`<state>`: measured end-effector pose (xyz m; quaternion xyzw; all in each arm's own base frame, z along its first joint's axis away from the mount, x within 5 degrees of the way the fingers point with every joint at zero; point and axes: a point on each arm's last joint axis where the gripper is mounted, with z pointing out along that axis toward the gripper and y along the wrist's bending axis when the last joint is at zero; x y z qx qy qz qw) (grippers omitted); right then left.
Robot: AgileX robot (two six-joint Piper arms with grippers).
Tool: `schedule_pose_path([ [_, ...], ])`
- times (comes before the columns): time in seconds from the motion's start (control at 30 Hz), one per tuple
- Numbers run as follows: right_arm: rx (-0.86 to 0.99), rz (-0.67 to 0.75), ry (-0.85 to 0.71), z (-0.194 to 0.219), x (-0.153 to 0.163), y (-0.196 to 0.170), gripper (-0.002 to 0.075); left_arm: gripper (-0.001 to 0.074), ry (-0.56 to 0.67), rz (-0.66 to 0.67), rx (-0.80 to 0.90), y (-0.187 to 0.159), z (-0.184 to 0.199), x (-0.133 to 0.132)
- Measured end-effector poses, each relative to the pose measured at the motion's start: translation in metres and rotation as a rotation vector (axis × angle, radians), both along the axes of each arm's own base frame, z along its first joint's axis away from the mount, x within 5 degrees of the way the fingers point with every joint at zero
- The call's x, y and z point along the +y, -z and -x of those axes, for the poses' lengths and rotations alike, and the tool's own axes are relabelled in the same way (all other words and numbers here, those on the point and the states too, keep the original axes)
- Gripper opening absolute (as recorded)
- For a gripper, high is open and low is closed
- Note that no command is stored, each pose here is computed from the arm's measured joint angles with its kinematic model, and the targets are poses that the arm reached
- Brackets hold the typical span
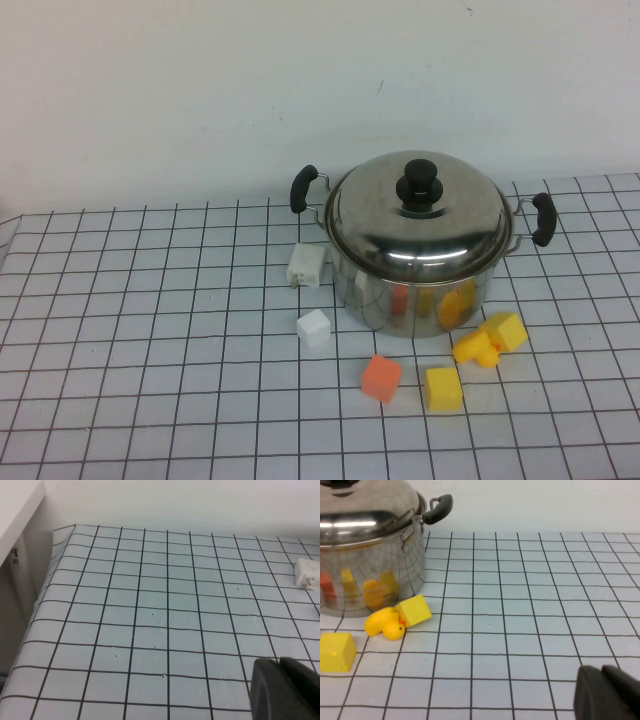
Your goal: Cover the pot
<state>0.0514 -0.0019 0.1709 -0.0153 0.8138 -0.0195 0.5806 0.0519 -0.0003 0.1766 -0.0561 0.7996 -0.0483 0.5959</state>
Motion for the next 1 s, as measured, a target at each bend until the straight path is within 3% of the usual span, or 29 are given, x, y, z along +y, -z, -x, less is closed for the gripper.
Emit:
schedule_pose_path([
  [1.0, 0.000, 0.000, 0.000, 0.0000, 0.0000, 0.0000, 0.0009, -0.0001, 0.002, -0.008, 0.000, 0.0000, 0.0000, 0.0000],
])
